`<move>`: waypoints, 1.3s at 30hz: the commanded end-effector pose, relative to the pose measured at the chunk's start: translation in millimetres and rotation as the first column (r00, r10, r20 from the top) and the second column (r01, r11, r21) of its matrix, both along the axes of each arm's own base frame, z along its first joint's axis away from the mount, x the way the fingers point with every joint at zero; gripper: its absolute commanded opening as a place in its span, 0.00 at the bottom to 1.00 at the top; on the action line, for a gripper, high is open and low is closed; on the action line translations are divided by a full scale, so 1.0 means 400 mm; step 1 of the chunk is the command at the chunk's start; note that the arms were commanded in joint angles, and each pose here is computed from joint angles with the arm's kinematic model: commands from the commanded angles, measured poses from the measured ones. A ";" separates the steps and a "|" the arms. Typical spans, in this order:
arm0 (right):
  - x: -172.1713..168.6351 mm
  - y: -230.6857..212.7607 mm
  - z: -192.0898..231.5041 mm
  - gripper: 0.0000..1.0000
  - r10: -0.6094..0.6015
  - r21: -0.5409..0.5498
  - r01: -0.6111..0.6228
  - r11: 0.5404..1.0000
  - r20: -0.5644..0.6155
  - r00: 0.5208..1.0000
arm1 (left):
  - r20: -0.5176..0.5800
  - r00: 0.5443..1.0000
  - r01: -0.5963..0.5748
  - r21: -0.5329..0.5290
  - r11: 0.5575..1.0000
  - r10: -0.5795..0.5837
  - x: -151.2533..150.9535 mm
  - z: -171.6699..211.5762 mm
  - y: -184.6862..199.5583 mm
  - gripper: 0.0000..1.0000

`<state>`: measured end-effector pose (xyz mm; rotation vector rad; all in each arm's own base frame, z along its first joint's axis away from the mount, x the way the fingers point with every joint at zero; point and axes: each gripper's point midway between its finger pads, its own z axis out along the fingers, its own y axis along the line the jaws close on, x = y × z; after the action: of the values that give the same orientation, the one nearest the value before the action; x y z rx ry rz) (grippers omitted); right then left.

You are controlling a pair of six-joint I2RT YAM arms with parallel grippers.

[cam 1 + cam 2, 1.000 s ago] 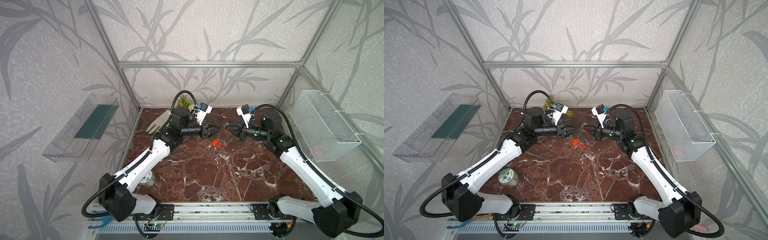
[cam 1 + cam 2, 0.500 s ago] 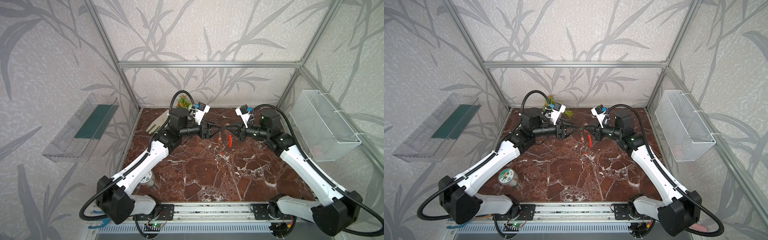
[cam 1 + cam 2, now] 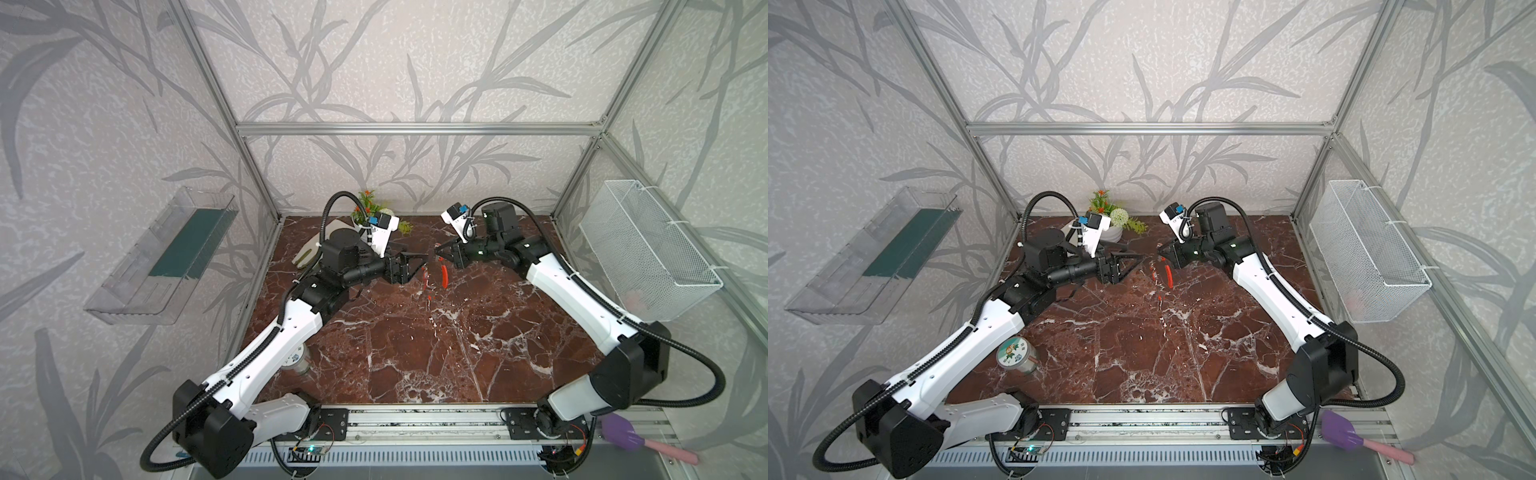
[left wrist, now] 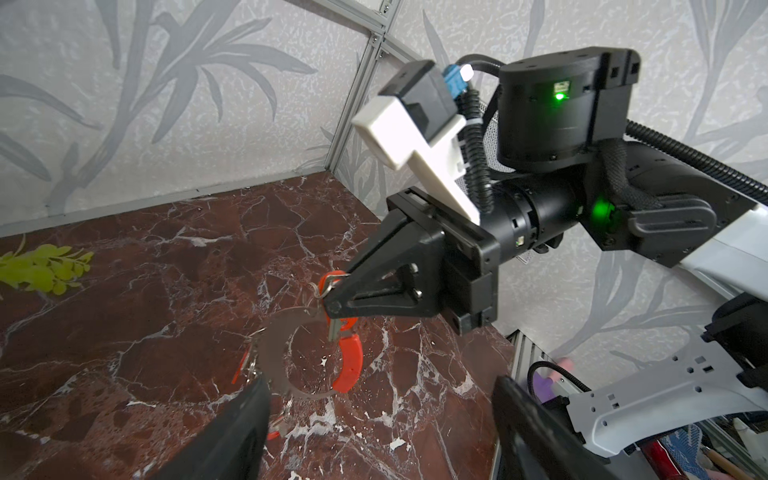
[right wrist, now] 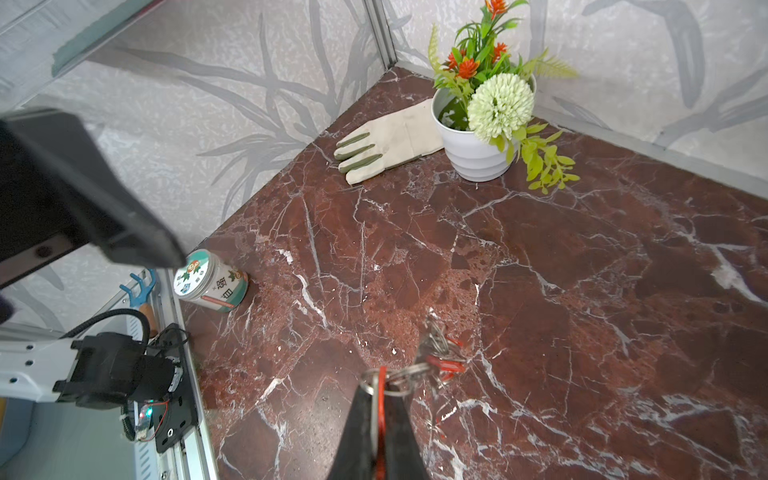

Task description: Put the keys on the keyring

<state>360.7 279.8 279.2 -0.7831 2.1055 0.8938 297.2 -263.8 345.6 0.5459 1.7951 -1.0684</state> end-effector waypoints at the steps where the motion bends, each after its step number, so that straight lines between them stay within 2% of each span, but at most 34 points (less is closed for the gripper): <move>1: 0.032 0.037 0.012 0.00 -0.006 0.011 0.006 1.000 -0.013 1.000 | 0.063 0.997 -0.033 0.002 0.999 0.033 -0.003 0.022 0.024 0.84; 10: 0.198 0.163 -0.048 0.00 -0.001 -0.037 0.000 0.999 -0.019 1.000 | 0.095 0.993 -0.076 0.022 0.997 0.074 -0.009 0.021 0.062 0.85; 15: 0.290 0.187 -0.074 0.00 -0.025 -0.078 0.027 0.997 0.026 0.999 | 0.105 0.990 -0.097 0.028 0.995 0.094 -0.011 0.025 0.082 0.85; 21: 0.357 0.199 -0.091 0.00 -0.056 -0.058 0.060 0.996 0.070 0.996 | 0.116 0.987 -0.118 0.023 0.993 0.114 -0.014 0.039 0.105 0.85; 39: 0.274 0.177 -0.161 0.00 -0.021 -0.073 0.020 0.997 -0.012 1.000 | 0.087 0.989 -0.118 0.002 0.993 0.117 -0.019 0.026 0.112 0.85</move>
<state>472.8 348.7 166.0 -0.7824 2.2885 0.7935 293.2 -221.4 346.2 0.4846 1.7688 -0.9353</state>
